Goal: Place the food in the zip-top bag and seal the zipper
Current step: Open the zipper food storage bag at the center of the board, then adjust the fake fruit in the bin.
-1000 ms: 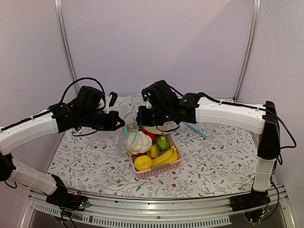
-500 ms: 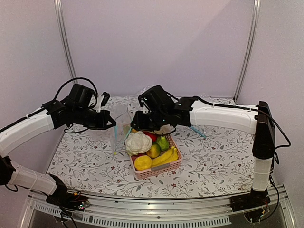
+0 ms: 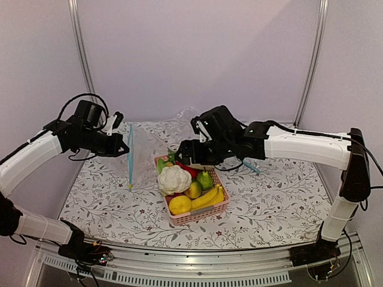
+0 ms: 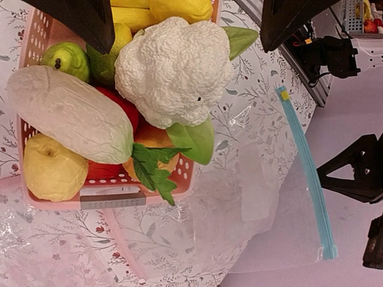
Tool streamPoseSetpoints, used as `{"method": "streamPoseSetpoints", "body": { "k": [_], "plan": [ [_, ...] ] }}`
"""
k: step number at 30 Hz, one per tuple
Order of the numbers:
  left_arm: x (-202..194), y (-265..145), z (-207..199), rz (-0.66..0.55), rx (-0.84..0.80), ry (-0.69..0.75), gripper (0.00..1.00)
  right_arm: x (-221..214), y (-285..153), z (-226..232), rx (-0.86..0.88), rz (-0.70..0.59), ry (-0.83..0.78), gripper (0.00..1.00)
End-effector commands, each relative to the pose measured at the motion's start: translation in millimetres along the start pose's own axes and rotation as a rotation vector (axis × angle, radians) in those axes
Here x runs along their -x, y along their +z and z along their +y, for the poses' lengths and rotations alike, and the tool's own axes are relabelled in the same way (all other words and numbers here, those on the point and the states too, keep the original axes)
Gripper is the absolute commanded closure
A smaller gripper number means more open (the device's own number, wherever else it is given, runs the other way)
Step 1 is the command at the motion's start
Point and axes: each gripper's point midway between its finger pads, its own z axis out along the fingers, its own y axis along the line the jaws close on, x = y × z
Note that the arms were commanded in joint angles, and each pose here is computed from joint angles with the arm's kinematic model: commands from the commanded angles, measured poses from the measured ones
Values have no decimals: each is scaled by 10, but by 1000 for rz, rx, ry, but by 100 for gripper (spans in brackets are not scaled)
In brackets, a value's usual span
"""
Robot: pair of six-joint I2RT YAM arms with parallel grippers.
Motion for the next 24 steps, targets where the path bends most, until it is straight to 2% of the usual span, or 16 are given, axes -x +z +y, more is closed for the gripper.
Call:
{"method": "streamPoseSetpoints", "body": {
  "k": [1,6,10,15,24],
  "plan": [
    [24,-48,133,2,25,42,100,-258,-32,-417,-112,60,-14,15],
    [81,-30,231,-34,46,65,100,-550,-62,-387,-53,139,-58,16],
    [49,86,238,-40,14,48,100,-797,-48,-196,9,192,-138,16],
    [21,171,260,-35,-6,39,100,-1085,69,-13,80,258,-164,17],
    [26,189,363,-52,-7,-11,100,-1505,195,-71,2,310,-211,15]
  ]
}}
